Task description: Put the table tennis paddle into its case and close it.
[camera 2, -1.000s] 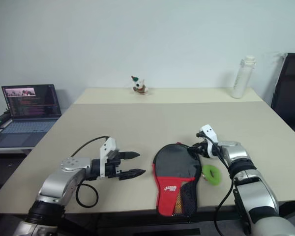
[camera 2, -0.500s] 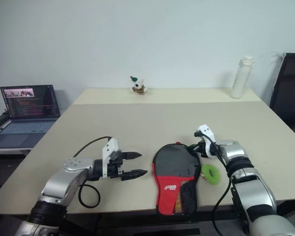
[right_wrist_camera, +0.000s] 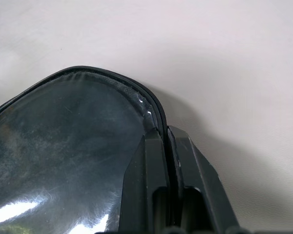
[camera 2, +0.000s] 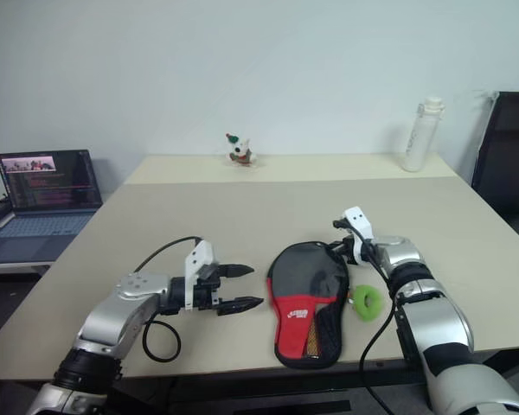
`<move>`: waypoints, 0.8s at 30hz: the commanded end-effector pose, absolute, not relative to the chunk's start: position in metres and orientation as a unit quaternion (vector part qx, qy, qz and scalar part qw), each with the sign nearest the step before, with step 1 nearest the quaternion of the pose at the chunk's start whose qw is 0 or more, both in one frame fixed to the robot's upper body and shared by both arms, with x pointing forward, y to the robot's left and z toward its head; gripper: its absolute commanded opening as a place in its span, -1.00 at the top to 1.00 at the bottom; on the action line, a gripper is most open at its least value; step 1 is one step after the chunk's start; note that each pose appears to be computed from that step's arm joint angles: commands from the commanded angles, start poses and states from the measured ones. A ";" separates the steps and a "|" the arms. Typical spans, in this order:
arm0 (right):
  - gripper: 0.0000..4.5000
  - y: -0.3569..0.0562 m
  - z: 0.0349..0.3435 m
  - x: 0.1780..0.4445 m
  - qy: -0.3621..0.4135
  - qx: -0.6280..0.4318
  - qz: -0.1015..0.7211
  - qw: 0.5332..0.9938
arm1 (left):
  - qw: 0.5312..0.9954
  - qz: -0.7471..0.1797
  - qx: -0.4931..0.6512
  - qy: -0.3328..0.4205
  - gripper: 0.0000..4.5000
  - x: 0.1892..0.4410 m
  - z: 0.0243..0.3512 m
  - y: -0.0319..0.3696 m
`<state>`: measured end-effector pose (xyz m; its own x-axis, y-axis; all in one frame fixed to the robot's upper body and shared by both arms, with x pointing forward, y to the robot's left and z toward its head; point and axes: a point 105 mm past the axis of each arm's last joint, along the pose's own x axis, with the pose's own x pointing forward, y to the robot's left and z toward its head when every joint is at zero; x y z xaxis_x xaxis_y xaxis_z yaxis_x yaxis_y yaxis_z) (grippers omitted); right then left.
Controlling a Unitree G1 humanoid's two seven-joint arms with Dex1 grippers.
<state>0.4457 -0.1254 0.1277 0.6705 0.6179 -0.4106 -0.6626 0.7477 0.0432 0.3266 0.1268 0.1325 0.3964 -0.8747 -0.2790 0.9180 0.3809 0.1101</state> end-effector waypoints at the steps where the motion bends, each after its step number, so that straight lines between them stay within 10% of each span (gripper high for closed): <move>1: 0.99 -0.118 0.151 0.453 0.164 -0.067 0.355 0.918 | 0.823 -0.548 0.133 0.068 -1.00 0.326 0.143 0.121; 24: 0.90 -0.097 0.153 0.455 0.157 -0.089 0.362 0.914 | 0.821 -0.550 0.138 0.068 -1.00 0.327 0.144 0.116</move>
